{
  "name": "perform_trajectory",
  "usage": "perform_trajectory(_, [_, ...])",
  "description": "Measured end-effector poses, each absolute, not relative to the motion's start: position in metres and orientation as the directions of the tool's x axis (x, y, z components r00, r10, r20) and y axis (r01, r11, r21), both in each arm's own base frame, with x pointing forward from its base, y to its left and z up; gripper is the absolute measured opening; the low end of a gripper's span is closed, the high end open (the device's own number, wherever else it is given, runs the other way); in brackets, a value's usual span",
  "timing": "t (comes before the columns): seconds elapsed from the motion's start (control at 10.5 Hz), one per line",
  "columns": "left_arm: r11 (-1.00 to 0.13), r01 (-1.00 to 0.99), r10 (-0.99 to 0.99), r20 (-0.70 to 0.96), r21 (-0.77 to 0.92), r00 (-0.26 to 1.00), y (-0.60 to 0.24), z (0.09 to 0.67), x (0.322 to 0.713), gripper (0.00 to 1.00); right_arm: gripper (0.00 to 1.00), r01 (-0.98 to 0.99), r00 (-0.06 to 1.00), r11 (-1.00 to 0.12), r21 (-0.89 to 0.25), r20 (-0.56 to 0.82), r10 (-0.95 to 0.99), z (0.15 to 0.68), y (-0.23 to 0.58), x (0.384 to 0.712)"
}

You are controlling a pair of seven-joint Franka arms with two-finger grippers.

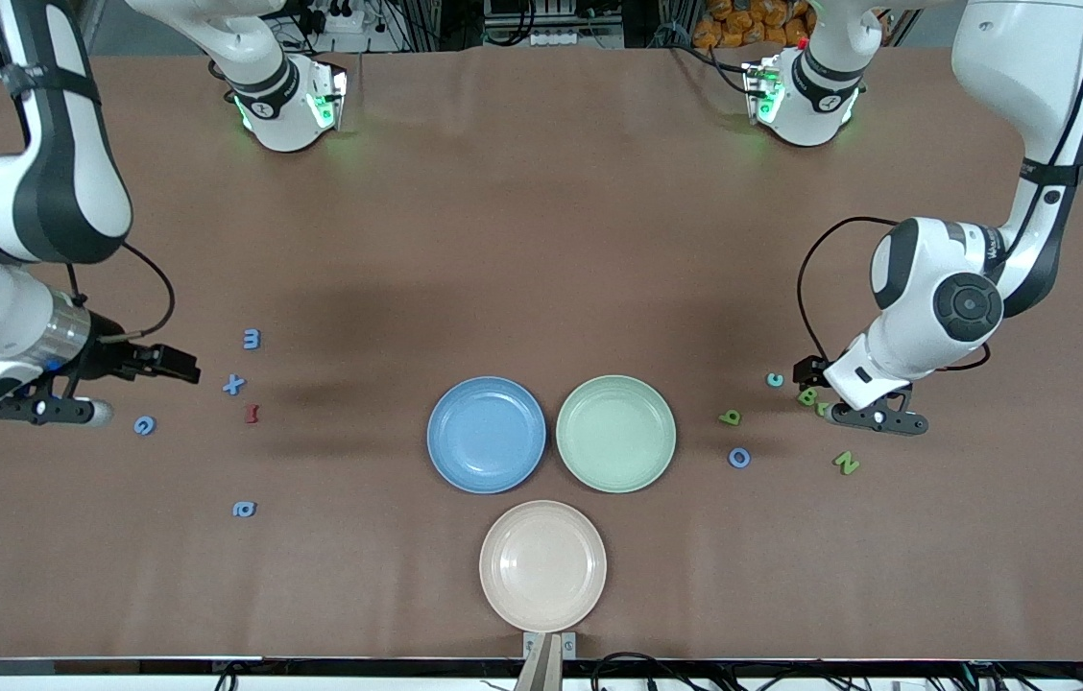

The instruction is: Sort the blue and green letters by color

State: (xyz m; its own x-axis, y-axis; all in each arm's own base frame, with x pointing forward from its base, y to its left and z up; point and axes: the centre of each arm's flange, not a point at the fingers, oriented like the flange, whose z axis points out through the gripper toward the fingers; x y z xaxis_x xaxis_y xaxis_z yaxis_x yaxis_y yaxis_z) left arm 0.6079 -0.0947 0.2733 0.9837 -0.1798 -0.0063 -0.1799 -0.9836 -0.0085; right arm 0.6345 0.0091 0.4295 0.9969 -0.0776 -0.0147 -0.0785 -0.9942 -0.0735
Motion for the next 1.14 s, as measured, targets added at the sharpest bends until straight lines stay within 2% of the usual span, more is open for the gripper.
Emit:
perform_trajectory(0.28, [-0.988,-0.155,-0.155,-0.009,0.001,0.988,-0.080,0.240,0.610,0.93,1.00,-0.061,0.992,-0.997,-0.045,0.106,-0.066,0.394,0.007,0.668])
perform_trajectory(0.47, [-0.989,-0.147,-0.147,-0.014,0.005,0.989,-0.075,0.223,0.610,0.90,1.00,-0.037,0.992,-0.999,-0.007,0.117,-0.037,0.374,0.008,0.684])
perform_trajectory(0.57, [-0.989,-0.148,-0.148,-0.018,0.006,0.989,-0.076,0.220,0.610,0.83,1.00,-0.032,0.993,-0.999,0.002,0.113,-0.032,0.369,0.008,0.687])
perform_trajectory(0.76, [-0.989,-0.149,-0.149,-0.022,0.007,0.989,-0.076,0.218,0.609,0.78,1.00,-0.010,0.993,-1.000,0.006,0.122,-0.009,0.372,0.020,0.690])
perform_trajectory(0.85, [-0.989,-0.149,-0.149,-0.024,0.007,0.989,-0.076,0.217,0.608,0.72,1.00,0.003,0.989,-1.000,0.007,0.145,0.004,0.384,0.028,0.694])
perform_trajectory(1.14, [-0.989,-0.147,-0.147,-0.042,0.009,0.988,-0.076,0.206,0.606,0.68,1.00,0.043,0.986,-0.999,0.010,0.159,0.044,0.399,0.055,0.697])
